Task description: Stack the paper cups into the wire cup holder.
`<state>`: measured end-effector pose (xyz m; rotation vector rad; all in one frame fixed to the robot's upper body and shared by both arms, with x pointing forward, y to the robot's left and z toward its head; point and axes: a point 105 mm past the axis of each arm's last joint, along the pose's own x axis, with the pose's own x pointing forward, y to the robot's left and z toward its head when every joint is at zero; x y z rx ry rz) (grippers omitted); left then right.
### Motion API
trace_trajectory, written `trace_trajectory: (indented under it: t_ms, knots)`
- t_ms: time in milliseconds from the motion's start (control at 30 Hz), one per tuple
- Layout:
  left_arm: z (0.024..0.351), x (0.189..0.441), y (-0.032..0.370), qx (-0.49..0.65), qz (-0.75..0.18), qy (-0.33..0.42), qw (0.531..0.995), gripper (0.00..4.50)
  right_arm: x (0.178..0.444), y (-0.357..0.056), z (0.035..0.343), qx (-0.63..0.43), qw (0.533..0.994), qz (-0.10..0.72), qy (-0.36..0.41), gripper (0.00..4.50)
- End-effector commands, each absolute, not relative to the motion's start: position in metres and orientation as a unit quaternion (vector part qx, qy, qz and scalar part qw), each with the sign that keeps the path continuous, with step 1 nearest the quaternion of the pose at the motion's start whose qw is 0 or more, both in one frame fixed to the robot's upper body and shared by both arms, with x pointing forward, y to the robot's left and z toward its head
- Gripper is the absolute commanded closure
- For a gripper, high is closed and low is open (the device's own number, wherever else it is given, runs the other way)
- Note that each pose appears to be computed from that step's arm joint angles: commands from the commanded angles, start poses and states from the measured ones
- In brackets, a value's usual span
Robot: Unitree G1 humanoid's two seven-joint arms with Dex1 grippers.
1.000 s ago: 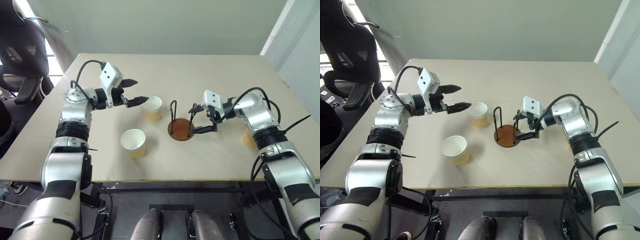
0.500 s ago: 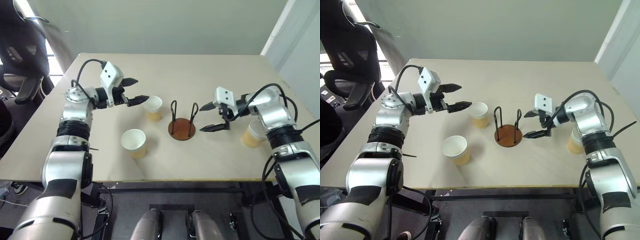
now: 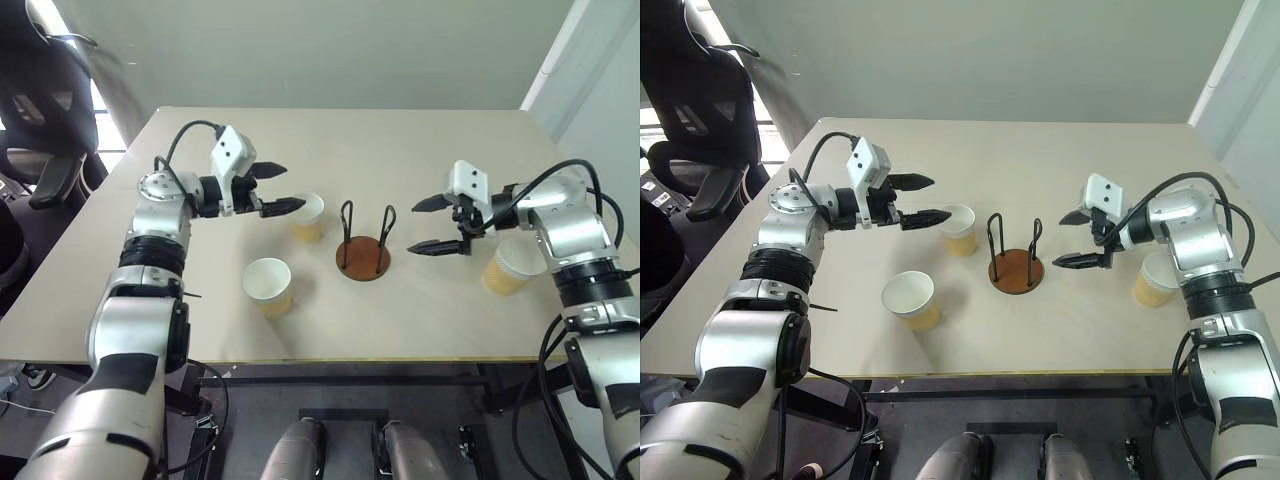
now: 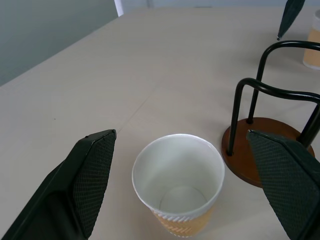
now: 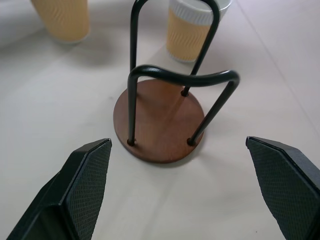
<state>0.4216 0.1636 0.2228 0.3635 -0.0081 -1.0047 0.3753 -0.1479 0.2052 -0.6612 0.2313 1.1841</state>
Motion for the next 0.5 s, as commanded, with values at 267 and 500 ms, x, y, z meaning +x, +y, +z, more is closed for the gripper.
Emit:
trace_trajectory:
  t_ms: [267, 500]
  knots:
    - [0.244, 0.421, 0.162, 0.198, -0.482, -0.027, 0.853, 0.0, 0.36, -0.162, 0.248, -0.327, 0.781, 0.526, 0.081, 0.06]
    - [0.247, 0.414, 0.153, 0.191, -0.517, -0.036, 0.834, 0.0, 0.331, -0.168, 0.258, -0.325, 0.759, 0.553, 0.113, 0.06]
